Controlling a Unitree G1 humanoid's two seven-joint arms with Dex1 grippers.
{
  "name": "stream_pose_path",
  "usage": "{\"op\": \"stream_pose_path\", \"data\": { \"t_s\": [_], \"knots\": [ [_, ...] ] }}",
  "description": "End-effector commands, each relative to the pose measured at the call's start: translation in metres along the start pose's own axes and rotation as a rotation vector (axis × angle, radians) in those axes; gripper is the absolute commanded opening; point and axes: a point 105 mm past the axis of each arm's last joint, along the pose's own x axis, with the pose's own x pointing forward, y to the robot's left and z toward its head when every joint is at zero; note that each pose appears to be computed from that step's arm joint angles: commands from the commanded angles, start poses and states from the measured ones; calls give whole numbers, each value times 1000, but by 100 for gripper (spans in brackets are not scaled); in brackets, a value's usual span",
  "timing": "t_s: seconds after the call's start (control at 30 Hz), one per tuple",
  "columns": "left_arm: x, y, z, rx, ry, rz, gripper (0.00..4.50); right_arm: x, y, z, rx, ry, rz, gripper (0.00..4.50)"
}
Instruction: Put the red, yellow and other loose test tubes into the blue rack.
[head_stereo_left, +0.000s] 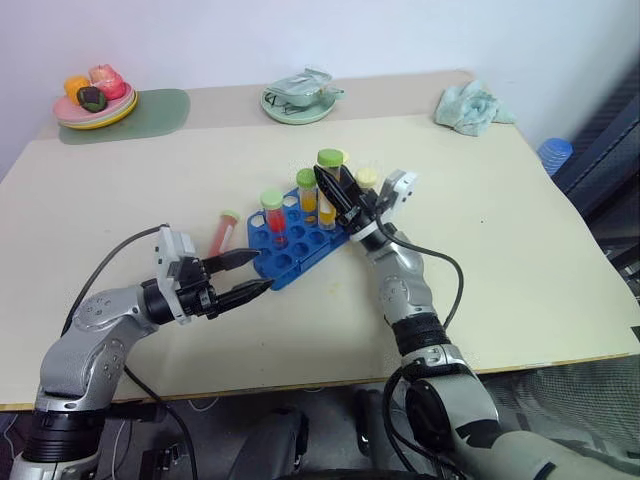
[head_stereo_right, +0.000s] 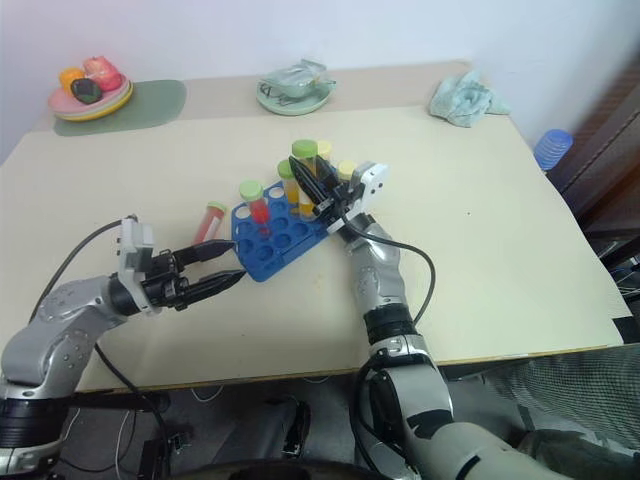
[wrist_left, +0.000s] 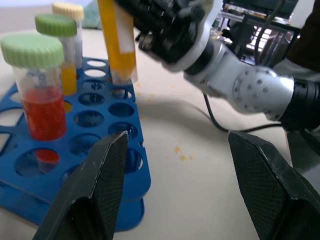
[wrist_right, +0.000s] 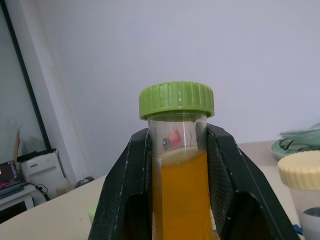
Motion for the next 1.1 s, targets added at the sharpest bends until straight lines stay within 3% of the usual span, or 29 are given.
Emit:
{"op": "stream_pose_path", "data": {
  "t_s": [0.03,0.4,0.73,1.1],
  "knots": [
    [-4,-4,11,30,-17,3,326,7,1,4,-21,-47,11,85],
    [-3,-4,7,20,-20,10,326,-2,-1,16,-48,-63,32,85],
    [0,-3,8,22,-29,-3,326,8,-9,2,-23,-51,4,85],
    [-10,-7,9,22,-16,22,326,-6,-19,-14,10,-9,-41,85]
  ]
}}
